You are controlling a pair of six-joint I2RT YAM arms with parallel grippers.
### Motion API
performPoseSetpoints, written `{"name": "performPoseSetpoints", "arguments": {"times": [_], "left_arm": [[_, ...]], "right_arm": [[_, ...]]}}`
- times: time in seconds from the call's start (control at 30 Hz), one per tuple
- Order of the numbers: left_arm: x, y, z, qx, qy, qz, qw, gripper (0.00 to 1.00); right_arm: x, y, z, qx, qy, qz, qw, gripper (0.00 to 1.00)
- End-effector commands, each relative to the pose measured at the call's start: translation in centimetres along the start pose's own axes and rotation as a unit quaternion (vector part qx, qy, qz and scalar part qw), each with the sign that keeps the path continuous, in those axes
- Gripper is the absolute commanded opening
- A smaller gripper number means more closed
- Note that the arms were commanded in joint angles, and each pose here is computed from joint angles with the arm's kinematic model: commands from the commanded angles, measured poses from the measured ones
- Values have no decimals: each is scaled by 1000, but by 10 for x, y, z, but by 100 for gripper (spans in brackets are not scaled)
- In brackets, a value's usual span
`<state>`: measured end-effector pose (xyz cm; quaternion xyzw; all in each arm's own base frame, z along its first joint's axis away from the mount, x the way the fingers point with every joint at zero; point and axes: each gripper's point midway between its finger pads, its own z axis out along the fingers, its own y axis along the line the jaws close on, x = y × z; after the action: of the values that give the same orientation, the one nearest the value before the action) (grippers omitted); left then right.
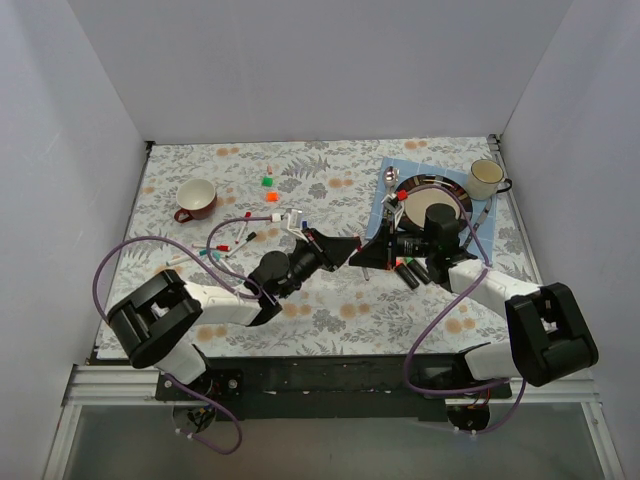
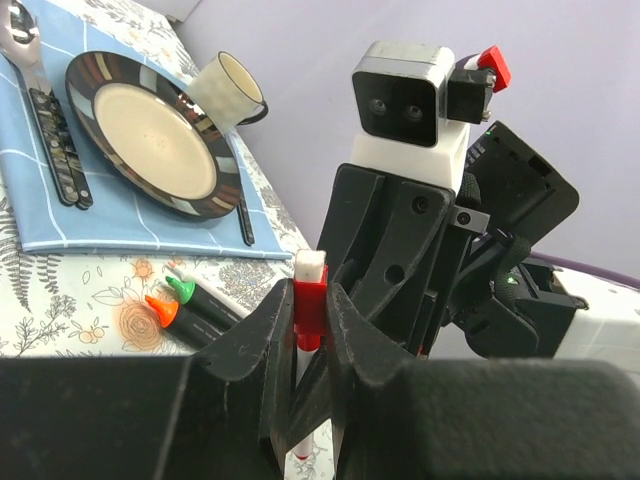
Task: Open the pen caps
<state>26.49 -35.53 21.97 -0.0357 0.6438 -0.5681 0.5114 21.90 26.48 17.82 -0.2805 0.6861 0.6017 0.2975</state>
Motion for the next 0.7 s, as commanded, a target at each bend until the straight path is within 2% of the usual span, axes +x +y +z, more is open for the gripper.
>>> {"name": "performPoseSetpoints", "arguments": {"times": [0.0,0.4,0.67], "left_arm": [[-131,37,7,-86,-195,25,977,0],[-196,66,2,-120,-232,43,964,0],[-223,79,6,-132,-232,60,962,0]], "right_arm": [[22,13,-7,-46,43,12,998,1],[24,10,-6,-46,50,6,998,1],[26,8,-4,-45,57,2,997,1]]}}
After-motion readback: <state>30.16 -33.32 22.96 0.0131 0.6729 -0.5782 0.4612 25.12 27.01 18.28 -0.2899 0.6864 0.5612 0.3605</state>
